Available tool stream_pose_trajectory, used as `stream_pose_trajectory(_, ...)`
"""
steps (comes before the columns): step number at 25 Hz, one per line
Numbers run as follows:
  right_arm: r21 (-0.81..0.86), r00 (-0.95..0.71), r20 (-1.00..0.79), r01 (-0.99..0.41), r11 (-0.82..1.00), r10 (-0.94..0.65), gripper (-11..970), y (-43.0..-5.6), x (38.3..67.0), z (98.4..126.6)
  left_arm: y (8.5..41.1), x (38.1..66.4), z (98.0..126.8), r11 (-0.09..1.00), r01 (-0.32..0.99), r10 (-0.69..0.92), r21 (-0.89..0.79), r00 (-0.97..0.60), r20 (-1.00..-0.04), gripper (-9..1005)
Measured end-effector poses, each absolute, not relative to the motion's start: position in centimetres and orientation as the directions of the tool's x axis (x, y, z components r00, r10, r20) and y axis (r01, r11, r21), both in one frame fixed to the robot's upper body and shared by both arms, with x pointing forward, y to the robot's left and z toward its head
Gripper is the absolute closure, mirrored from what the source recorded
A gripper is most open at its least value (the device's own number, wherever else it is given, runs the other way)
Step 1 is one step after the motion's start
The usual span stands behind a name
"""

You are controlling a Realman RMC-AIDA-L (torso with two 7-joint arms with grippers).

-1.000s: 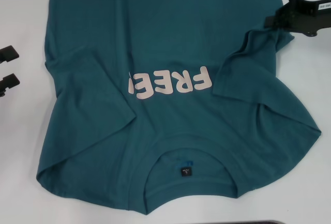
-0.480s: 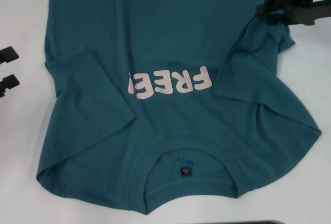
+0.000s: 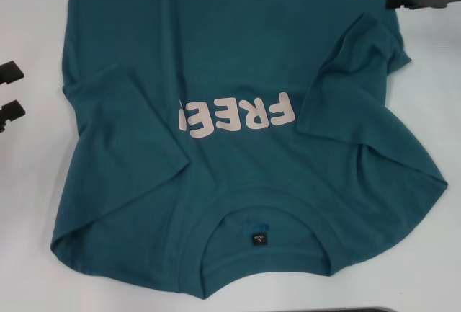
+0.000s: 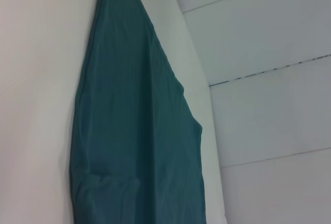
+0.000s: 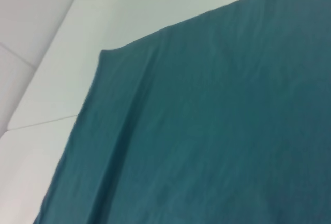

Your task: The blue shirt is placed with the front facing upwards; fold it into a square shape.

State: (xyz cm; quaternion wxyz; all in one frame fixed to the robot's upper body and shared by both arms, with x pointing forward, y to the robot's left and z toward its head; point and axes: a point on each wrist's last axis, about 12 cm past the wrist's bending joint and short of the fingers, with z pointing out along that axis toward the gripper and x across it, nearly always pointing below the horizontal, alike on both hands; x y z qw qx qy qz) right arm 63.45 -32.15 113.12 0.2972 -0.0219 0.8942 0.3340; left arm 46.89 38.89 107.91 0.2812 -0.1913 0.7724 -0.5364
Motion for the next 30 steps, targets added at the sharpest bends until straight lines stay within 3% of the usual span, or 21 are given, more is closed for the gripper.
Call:
stream_pose_trajectory(1, 0.585, -0.824, -0.544, -0.237, 0.775, 0.159, 70, -32.2, 63.4, 113.1, 38.9, 46.9, 107.9, 0.351, 0.007, -0.599, -0.937, -0.767, -0.230, 63)
stream_pose_trajectory(11, 0.659, -0.851, -0.508, -0.282, 0.697, 0.136, 33, -33.0, 61.0, 113.5, 39.0, 46.7, 107.9, 0.350, 0.004, -0.603, -0.937, -0.765, -0.228, 63)
stream_pose_trajectory(23, 0.673, -0.847, -0.472, -0.167, 0.721, 0.244, 32, -31.1, 60.8, 109.5, 38.7, 46.9, 107.8, 0.342, 0.007, -0.600, -0.940, -0.768, -0.224, 64)
stream_pose_trajectory(30, 0.615, -0.848, -0.483, -0.154, 0.773, 0.216, 31, -29.3, 61.3, 108.1, 38.5, 46.9, 107.7, 0.335, 0.006, -0.600, -0.942, -0.770, -0.218, 63)
